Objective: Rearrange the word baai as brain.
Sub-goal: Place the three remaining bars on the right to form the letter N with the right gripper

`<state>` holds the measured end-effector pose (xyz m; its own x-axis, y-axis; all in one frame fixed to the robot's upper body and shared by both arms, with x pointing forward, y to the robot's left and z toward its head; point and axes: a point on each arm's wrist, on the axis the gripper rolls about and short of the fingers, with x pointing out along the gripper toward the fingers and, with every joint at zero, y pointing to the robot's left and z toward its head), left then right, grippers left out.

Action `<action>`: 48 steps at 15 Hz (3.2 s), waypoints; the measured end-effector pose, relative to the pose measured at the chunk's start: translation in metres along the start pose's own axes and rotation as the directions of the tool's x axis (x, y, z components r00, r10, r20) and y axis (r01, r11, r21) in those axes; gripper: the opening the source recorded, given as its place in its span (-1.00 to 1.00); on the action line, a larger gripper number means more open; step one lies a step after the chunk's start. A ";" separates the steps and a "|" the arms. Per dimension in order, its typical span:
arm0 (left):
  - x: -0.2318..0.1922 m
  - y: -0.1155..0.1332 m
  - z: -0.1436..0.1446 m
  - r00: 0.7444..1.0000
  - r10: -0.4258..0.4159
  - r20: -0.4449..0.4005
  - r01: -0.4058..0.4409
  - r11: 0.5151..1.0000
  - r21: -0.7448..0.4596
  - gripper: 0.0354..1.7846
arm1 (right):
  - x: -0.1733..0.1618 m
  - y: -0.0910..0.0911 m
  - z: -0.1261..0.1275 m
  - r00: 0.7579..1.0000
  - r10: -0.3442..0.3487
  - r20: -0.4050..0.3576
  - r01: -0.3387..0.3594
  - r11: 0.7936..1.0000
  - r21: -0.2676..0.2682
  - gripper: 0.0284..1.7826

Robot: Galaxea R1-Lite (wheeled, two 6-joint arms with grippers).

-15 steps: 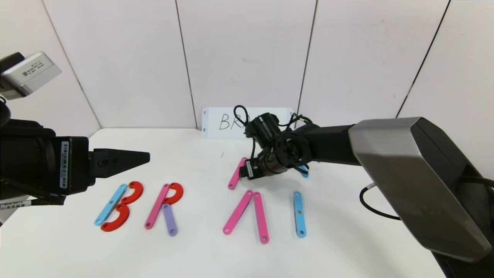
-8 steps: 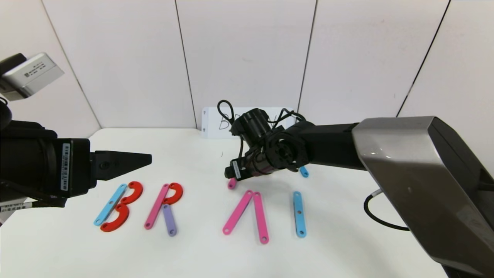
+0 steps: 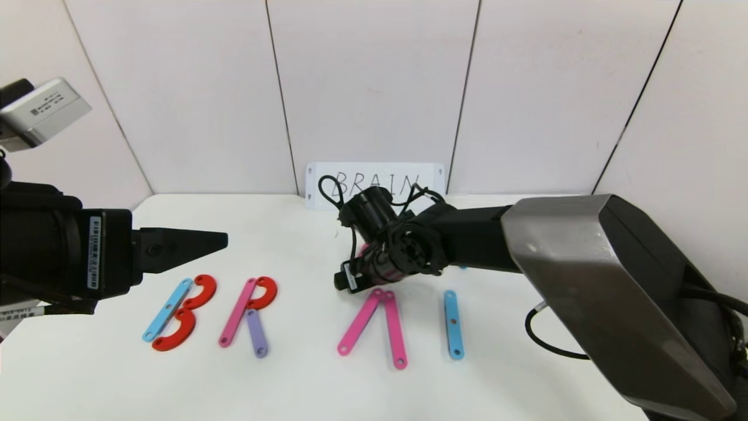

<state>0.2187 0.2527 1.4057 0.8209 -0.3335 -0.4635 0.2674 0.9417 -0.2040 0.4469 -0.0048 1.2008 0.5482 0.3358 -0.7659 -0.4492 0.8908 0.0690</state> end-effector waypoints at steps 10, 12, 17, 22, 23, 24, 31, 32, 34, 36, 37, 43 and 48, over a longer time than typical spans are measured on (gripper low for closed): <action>-0.003 -0.001 0.000 1.000 -0.015 0.005 0.015 1.000 0.005 0.94 | 0.010 -0.032 0.006 0.997 -0.077 0.006 0.077 0.995 0.056 0.92; -0.003 -0.002 -0.001 1.000 -0.017 0.004 0.017 1.000 0.005 0.94 | 0.009 -0.038 0.008 0.996 -0.092 0.010 0.091 0.993 0.071 0.92; -0.003 -0.002 -0.001 1.000 -0.019 0.004 0.019 1.000 0.006 0.94 | 0.005 -0.052 0.013 0.991 -0.134 0.022 0.131 0.987 0.097 0.92; -0.003 -0.003 -0.001 1.000 -0.027 0.000 0.027 1.000 0.010 0.94 | -0.011 -0.040 0.021 0.991 -0.108 0.079 0.101 0.991 0.084 0.92; -0.003 -0.003 -0.002 1.000 -0.028 -0.001 0.028 1.000 0.010 0.94 | -0.013 -0.034 0.022 0.991 -0.095 0.097 0.088 0.994 0.071 0.92; -0.003 -0.003 -0.002 1.000 -0.028 -0.001 0.028 1.000 0.010 0.94 | -0.014 -0.029 0.022 0.991 -0.087 0.100 0.081 0.995 0.062 0.92; -0.003 -0.003 -0.002 1.000 -0.028 -0.001 0.028 1.000 0.010 0.94 | -0.004 -0.016 0.014 0.994 -0.073 0.083 0.070 0.997 0.035 0.92; -0.003 -0.003 -0.002 1.000 -0.028 -0.001 0.028 1.000 0.010 0.94 | -0.003 -0.015 0.013 0.994 -0.072 0.080 0.070 0.997 0.033 0.92; -0.003 -0.003 -0.002 1.000 -0.028 -0.002 0.028 1.000 0.010 0.94 | -0.001 -0.016 0.012 0.994 -0.073 0.076 0.071 0.997 0.033 0.92; -0.003 -0.003 -0.002 1.000 -0.029 -0.003 0.029 1.000 0.011 0.94 | 0.002 -0.020 0.012 0.994 -0.081 0.073 0.078 0.996 0.040 0.92; -0.003 -0.003 -0.002 1.000 -0.029 -0.003 0.029 1.000 0.011 0.94 | 0.002 -0.020 0.012 0.994 -0.080 0.073 0.078 0.996 0.040 0.92; -0.002 -0.004 -0.003 0.999 -0.034 -0.007 0.034 0.999 0.015 0.94 | 0.003 -0.021 0.014 0.993 -0.078 0.093 0.073 0.996 0.047 0.92; -0.002 -0.004 -0.003 0.999 -0.034 -0.008 0.034 0.999 0.015 0.94 | 0.004 -0.021 0.013 0.993 -0.079 0.090 0.075 0.996 0.048 0.92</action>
<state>0.2140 0.2492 1.4048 0.8073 -0.3660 -0.4630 0.3030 0.9302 -0.2069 0.4681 -0.0181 1.2044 0.6434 0.2904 -0.7083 -0.3726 0.9271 0.0417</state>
